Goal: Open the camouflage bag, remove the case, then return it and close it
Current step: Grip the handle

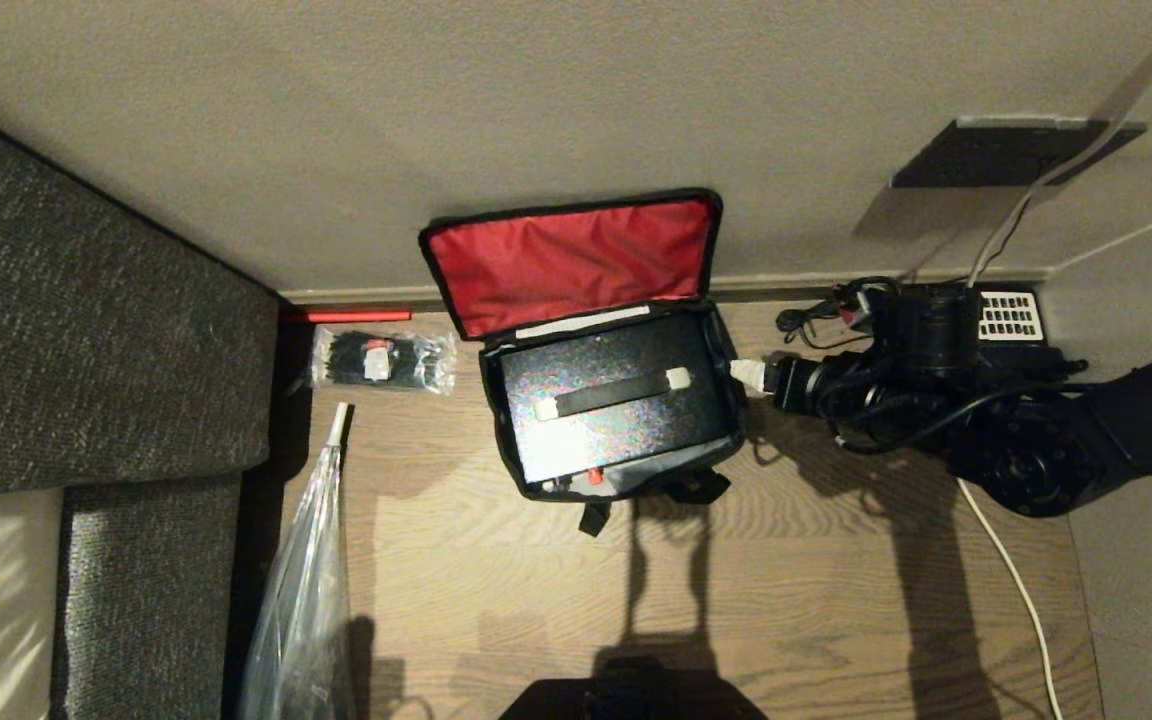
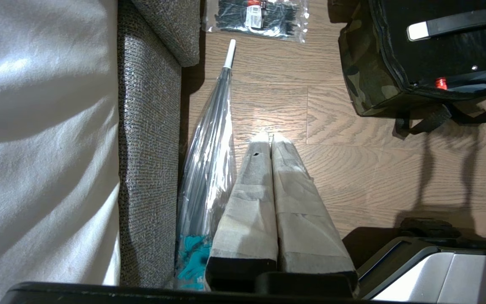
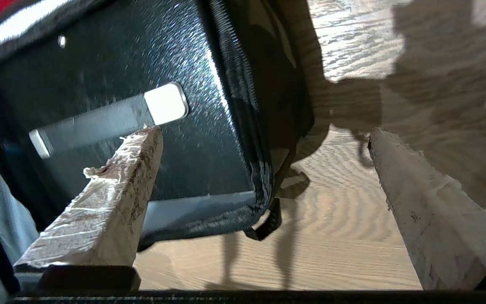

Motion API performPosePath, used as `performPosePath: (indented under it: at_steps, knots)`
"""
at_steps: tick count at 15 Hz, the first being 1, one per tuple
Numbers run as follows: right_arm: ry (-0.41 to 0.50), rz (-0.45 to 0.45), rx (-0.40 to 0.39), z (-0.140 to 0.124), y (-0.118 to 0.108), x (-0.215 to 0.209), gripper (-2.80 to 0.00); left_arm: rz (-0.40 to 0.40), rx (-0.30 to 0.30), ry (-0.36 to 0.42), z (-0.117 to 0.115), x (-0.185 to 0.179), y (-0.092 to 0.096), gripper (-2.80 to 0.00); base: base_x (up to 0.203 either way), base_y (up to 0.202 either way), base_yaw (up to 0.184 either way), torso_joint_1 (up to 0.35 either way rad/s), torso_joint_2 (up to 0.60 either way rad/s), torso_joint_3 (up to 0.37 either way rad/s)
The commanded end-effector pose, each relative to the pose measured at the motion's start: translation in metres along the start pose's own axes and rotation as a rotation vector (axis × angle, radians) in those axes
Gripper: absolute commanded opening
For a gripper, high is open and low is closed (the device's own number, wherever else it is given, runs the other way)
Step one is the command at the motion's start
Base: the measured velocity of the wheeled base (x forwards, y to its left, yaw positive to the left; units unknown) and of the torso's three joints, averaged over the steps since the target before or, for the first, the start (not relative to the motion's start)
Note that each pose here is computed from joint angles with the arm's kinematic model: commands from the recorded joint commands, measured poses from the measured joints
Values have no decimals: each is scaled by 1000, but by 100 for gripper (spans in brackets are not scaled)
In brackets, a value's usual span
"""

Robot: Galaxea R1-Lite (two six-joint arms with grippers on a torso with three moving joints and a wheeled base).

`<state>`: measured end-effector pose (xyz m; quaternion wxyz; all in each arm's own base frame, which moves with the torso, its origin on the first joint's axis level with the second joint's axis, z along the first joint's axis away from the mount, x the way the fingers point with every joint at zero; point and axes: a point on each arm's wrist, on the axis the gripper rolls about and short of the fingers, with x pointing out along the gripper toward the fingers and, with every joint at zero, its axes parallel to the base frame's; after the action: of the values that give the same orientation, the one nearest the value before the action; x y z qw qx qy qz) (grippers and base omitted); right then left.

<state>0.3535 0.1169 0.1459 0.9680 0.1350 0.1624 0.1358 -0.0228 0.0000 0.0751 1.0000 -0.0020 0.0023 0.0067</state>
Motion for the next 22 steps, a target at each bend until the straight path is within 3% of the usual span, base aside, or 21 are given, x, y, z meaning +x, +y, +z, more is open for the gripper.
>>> performPosePath:
  at_steps: [1,10,14,19,22]
  knots:
    - [1,-9,63,-6,-6,10,-280,0,-1,1,-1,0,0,-280,0,0,0,0,0,0]
    - [54,-104,55,-27,-30,46,-280,0,-1,1,-1,0,0,-280,0,0,0,0,0,0]
    - [97,-78,50,-46,-19,61,-280,0,-1,1,-1,0,0,-280,0,0,0,0,0,0]
    - [97,-28,161,-55,5,77,-280,0,-1,1,-1,0,0,-280,0,0,0,0,0,0]
    - [126,-27,162,-61,8,74,-280,0,-1,1,-1,0,0,-280,0,0,0,0,0,0]
